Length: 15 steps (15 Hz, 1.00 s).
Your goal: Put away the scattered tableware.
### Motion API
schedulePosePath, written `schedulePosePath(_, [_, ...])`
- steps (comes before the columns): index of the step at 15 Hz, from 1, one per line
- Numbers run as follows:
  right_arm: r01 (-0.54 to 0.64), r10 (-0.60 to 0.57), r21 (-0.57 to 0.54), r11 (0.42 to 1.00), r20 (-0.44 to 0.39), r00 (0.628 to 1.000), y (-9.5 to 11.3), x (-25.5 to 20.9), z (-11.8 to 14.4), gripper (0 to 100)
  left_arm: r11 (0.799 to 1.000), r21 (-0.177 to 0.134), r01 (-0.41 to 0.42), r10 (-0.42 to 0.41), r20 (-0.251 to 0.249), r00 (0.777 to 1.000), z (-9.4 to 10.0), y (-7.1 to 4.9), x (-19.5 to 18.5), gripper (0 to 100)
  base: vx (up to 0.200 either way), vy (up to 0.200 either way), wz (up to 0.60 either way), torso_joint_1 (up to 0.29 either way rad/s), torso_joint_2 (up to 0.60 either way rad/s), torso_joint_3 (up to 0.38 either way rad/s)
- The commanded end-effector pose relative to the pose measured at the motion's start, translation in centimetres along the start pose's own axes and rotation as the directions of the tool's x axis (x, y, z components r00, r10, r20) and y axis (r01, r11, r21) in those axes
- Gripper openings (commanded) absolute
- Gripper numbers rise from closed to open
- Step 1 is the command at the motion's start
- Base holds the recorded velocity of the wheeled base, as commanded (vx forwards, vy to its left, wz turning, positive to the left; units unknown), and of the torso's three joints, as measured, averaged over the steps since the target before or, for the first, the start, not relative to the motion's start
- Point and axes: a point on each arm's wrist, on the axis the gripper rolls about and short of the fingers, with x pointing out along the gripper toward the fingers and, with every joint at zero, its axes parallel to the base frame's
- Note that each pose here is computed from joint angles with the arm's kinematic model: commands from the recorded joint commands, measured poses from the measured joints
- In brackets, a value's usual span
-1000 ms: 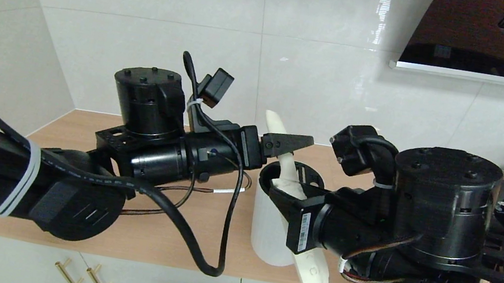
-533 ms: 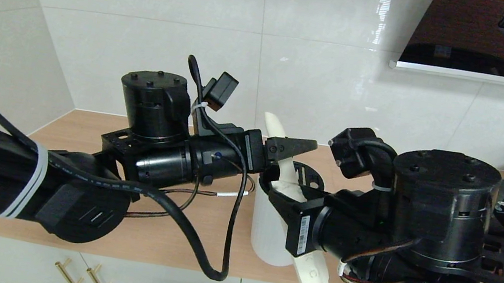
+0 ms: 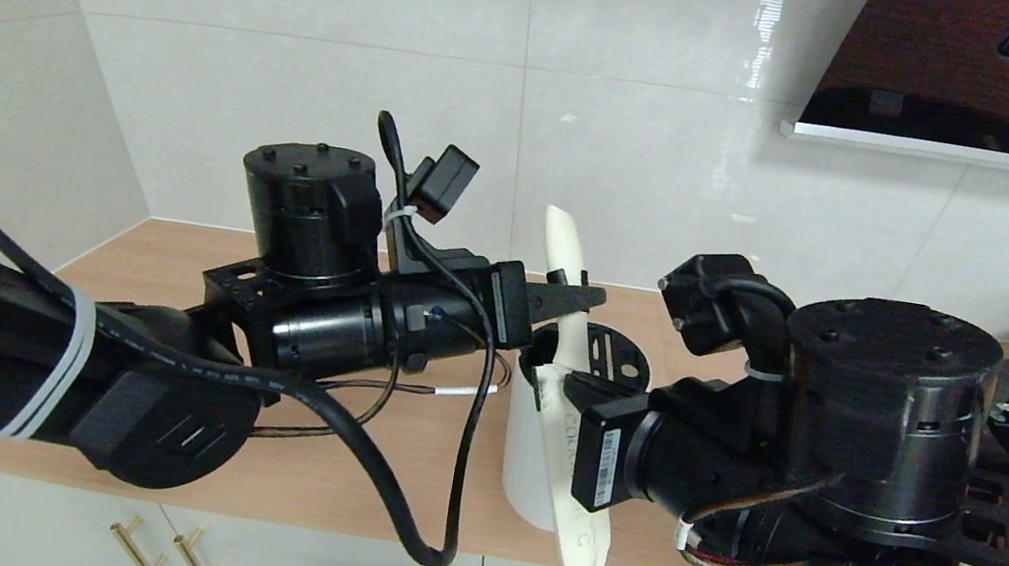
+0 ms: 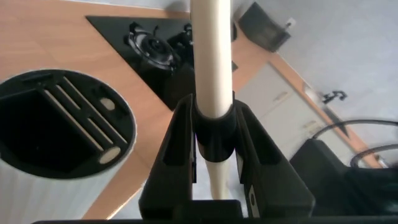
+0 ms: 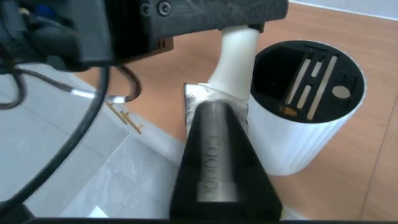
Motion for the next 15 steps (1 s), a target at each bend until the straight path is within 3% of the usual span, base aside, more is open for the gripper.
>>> schedulePosePath(1, [0.0,0.0,0.001,1.0,0.001,1.0,0.0,0.0,0.0,0,1.0,0.003,0.005,-0.005,0.007,1.0,0.2,-0.2,-0.1,0,0.0,0.0,0.0,0.0,0.0,0.0])
schedulePosePath(5, [0.044,-0.044,0.013,0.999,0.048,0.998,-0.5,-0.5,0.9,0,0.999,0.034,-0.012,0.009,0.087,0.996,0.9,-0.5,-0.3,0,0.0,0.0,0.0,0.0,0.0,0.0])
schedulePosePath(8, [0.104,-0.109,0.043,0.994,0.114,0.988,-2.9,-1.6,2.9,0,0.997,0.068,-0.023,0.012,0.164,0.986,3.1,-0.9,-1.9,0,0.0,0.0,0.0,0.0,0.0,0.0])
schedulePosePath(9, [0.123,-0.129,0.05,0.991,0.131,0.983,-3.6,-1.9,3.4,100,0.996,0.082,-0.028,0.011,0.198,0.98,4.1,-1.1,-2.6,0,0.0,0.0,0.0,0.0,0.0,0.0])
schedulePosePath(10, [0.145,-0.152,0.058,0.988,0.14,0.978,-4.4,-2.0,3.8,100,0.995,0.097,-0.036,0.012,0.231,0.973,5.0,-1.4,-3.4,0,0.0,0.0,0.0,0.0,0.0,0.0])
schedulePosePath(11, [0.17,-0.178,0.065,0.983,0.146,0.973,-5.2,-1.9,4.0,100,0.989,0.136,-0.049,0.011,0.266,0.964,6.0,-1.6,-4.3,0,0.0,0.0,0.0,0.0,0.0,0.0])
schedulePosePath(12, [0.188,-0.197,0.07,0.98,0.15,0.969,-5.7,-1.9,4.1,100,0.978,0.195,-0.069,0.009,0.293,0.956,6.5,-1.6,-4.7,0,0.0,0.0,0.0,0.0,0.0,0.0])
schedulePosePath(13, [0.191,-0.199,0.068,0.979,0.148,0.969,-5.8,-1.8,4.1,100,0.977,0.201,-0.07,0.008,0.294,0.956,6.5,-1.6,-4.7,0,0.0,0.0,0.0,0.0,0.0,0.0])
schedulePosePath(14, [0.204,-0.212,0.072,0.976,0.148,0.966,-6.2,-1.8,4.1,100,0.932,0.345,-0.11,-0.015,0.341,0.94,7.0,-1.3,-4.9,0,0.0,0.0,0.0,0.0,0.0,0.0])
schedulePosePath(15, [0.205,-0.213,0.071,0.976,0.144,0.966,-6.2,-1.7,4.0,100,0.899,0.42,-0.127,-0.041,0.367,0.929,6.9,-1.0,-4.6,0,0.0,0.0,0.0,0.0,0.0,0.0])
